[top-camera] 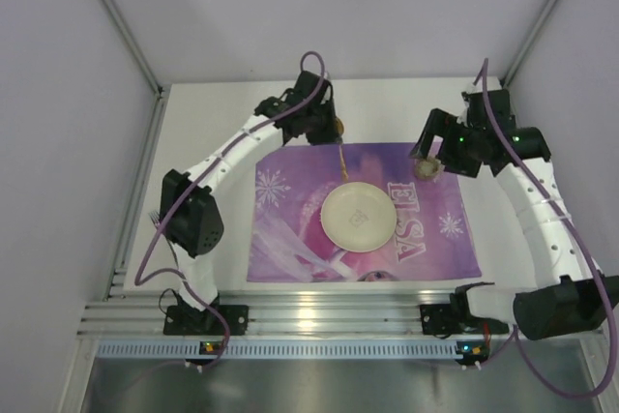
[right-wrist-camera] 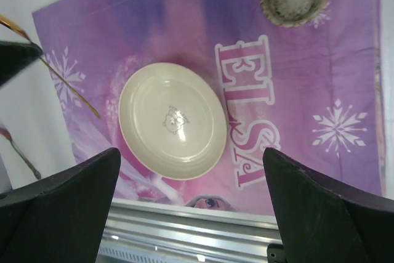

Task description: Set the dinner table for one person

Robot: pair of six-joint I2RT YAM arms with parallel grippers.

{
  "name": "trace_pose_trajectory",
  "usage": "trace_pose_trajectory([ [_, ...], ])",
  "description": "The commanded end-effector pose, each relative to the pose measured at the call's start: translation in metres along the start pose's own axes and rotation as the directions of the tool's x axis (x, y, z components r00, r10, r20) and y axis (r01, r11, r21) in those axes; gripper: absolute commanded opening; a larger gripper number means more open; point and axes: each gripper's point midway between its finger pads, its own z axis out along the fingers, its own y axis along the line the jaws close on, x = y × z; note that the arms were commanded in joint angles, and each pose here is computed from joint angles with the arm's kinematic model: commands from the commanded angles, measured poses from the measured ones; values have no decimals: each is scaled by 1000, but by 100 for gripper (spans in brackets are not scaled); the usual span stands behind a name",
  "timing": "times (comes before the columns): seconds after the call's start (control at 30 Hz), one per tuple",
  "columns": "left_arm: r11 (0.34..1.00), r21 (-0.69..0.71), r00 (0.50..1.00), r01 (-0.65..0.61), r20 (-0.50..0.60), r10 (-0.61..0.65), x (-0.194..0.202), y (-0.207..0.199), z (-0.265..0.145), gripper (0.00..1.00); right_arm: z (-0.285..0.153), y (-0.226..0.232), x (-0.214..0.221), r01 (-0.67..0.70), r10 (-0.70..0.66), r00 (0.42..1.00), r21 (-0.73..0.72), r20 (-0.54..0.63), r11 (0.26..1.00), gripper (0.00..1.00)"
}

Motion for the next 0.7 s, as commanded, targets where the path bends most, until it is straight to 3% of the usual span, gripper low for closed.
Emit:
trace_pose_trajectory([
  [0.0,991,122,997,47,-70,-38,36,-71,22,0,-50,-10,-27,-64,51,982,69,181,996,100],
  [0.1,985,168,993,48,-112,-29,67,-113,42,0,-61,-17,-22,-81,61,979,97,193,992,100],
  [0.3,983,174,985,66,-170,-36,124,-160,75,0,-72,-27,-9,-69,41,981,142,190,987,100],
  [0.53,988,122,977,97,-202,-71,174,-174,108,0,-81,-26,6,-9,-23,980,156,199,988,100],
  [0.67,987,108,980,119,-174,-99,179,-172,123,0,-83,-27,15,16,-47,979,157,198,987,100],
])
